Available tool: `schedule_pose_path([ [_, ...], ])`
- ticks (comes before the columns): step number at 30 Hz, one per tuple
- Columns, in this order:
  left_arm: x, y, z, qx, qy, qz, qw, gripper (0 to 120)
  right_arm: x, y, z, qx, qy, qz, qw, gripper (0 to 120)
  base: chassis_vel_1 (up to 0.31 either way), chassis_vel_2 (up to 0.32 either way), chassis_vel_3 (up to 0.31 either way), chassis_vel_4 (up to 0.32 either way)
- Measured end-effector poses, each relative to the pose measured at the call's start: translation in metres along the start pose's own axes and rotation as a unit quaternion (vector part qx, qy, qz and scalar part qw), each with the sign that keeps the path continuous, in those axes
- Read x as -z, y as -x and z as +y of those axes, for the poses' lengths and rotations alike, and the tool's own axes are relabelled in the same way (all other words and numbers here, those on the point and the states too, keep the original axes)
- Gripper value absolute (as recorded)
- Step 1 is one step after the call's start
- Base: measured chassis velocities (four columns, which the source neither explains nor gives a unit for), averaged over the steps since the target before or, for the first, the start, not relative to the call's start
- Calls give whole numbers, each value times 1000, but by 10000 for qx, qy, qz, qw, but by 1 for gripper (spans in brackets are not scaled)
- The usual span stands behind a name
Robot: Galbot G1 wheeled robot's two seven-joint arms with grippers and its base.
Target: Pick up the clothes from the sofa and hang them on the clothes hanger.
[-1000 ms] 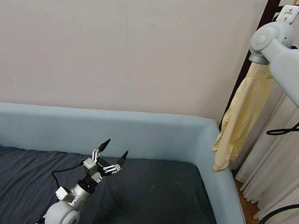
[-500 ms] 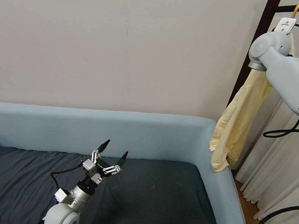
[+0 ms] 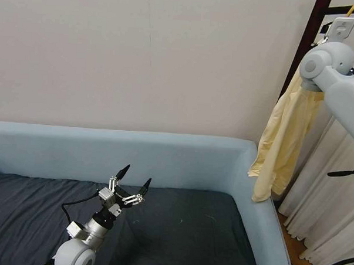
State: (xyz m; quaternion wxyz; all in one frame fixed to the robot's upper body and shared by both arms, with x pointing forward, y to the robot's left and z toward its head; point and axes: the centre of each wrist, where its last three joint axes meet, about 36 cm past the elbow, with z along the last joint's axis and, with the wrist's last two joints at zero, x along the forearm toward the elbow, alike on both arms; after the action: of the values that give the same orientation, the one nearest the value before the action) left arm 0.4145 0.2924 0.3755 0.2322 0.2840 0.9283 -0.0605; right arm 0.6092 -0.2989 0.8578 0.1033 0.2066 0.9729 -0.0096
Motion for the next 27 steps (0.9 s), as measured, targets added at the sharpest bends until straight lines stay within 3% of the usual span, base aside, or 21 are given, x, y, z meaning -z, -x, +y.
schedule_pose_path([
  [4,-1,-3,-1,54,-1,31,10000,100,-4,-36,-5,712,281,-421,9962,56,0,0,0,0],
  [7,2,-2,-3,252,-41,-62,9997,100,-22,-59,-17,1665,613,-890,9801,69,0,0,0,0],
  [8,2,-2,-3,252,-41,-62,9997,100,-22,-59,-17,1665,613,-890,9801,69,0,0,0,0],
  [12,21,4,-6,869,-257,-378,9952,100,-94,-64,-50,2831,904,-1472,9434,85,0,0,0,0],
  [14,25,5,-8,990,-296,-431,9937,100,-110,-66,-53,2965,887,-1495,9391,90,0,0,0,0],
  [15,38,7,-15,1433,-355,-454,9880,100,-142,-78,-58,3180,924,-1523,9312,97,0,0,0,0],
  [19,47,6,-23,1842,-356,-386,9815,100,-171,-97,-59,3292,936,-1420,9288,100,0,0,0,0],
  [21,54,-1,-32,2364,-241,-329,9708,100,-214,-127,-57,3441,691,-1272,9277,100,0,0,0,0],
  [22,54,-1,-32,2364,-241,-329,9708,100,-214,-127,-57,3441,691,-1272,9277,100,0,0,0,0],
  [27,49,-25,-60,3065,32,-264,9515,100,-302,-187,-54,4012,181,-1320,9062,100,0,0,0,0],
])
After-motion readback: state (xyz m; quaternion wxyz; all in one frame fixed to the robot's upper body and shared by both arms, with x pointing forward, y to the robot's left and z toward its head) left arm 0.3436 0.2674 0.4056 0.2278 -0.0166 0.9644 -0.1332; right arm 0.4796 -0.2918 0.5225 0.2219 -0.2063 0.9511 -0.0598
